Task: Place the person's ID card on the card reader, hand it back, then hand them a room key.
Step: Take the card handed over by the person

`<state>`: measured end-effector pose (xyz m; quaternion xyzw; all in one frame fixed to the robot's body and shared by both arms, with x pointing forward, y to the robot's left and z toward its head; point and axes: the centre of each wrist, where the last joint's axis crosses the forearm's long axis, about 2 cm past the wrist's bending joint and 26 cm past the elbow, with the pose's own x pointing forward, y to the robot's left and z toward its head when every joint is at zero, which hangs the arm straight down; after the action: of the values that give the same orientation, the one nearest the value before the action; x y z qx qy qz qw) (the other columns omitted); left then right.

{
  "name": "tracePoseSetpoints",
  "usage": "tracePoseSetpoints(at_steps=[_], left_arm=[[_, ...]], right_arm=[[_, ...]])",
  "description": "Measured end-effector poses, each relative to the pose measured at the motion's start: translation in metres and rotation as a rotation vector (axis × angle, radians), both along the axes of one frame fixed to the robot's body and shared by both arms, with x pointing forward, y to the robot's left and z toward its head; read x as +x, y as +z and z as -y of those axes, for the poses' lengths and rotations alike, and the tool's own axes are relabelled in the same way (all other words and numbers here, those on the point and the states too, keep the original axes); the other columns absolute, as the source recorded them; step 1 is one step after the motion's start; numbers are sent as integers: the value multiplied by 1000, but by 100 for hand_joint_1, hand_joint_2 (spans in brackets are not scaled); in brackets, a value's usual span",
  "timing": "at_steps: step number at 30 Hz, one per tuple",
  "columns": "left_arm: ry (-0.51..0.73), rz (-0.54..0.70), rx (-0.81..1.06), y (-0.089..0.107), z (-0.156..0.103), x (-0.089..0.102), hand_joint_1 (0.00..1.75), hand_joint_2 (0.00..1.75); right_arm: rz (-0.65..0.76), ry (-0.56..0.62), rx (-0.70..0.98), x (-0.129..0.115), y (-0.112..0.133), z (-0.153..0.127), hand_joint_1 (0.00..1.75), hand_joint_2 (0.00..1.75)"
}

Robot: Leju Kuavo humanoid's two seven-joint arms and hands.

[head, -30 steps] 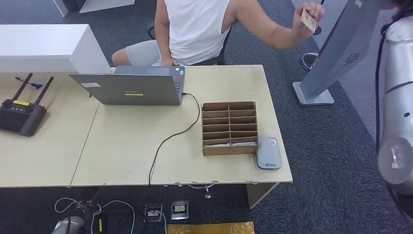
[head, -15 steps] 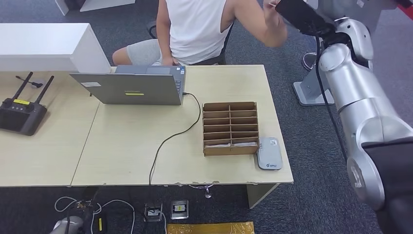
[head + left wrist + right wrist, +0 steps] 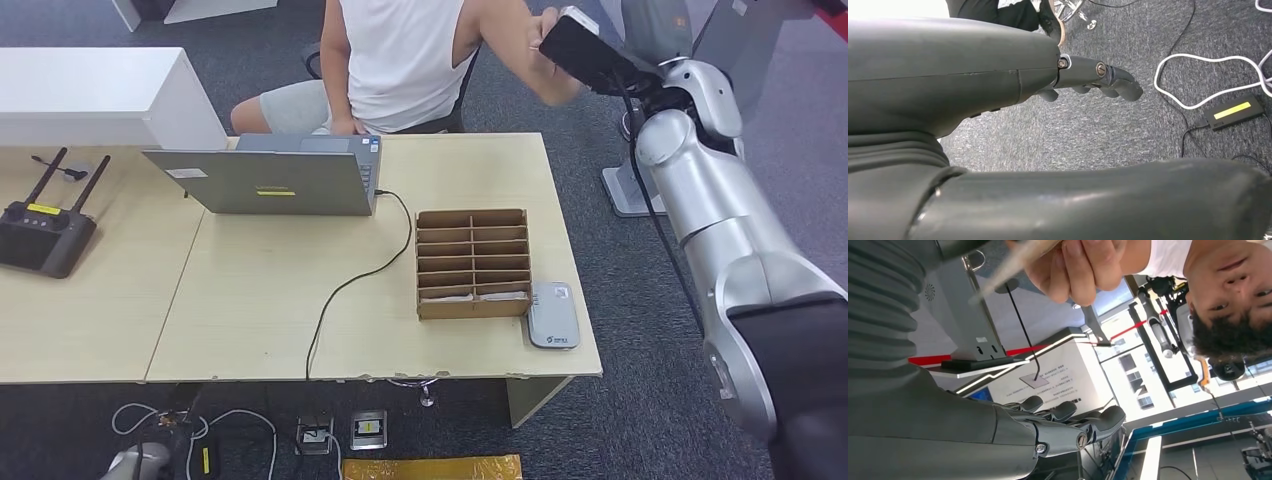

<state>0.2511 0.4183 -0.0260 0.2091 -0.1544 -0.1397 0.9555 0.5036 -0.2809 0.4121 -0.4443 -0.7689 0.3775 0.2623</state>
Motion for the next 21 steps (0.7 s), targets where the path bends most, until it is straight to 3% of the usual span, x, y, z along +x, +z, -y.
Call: tracePoseSetpoints(at_steps=[1, 2, 21], left_arm=[[0, -1, 0, 0, 0, 0, 0, 0], [-1, -1, -1, 0, -1, 0, 0, 0], [3, -1, -4, 1, -3, 0, 0, 0]], right_arm=[[-2, 5, -4, 0, 0, -1, 172, 175], [-3, 10, -8, 0, -1, -2, 175, 175], [-76, 63, -32, 1, -7, -12, 175, 175]])
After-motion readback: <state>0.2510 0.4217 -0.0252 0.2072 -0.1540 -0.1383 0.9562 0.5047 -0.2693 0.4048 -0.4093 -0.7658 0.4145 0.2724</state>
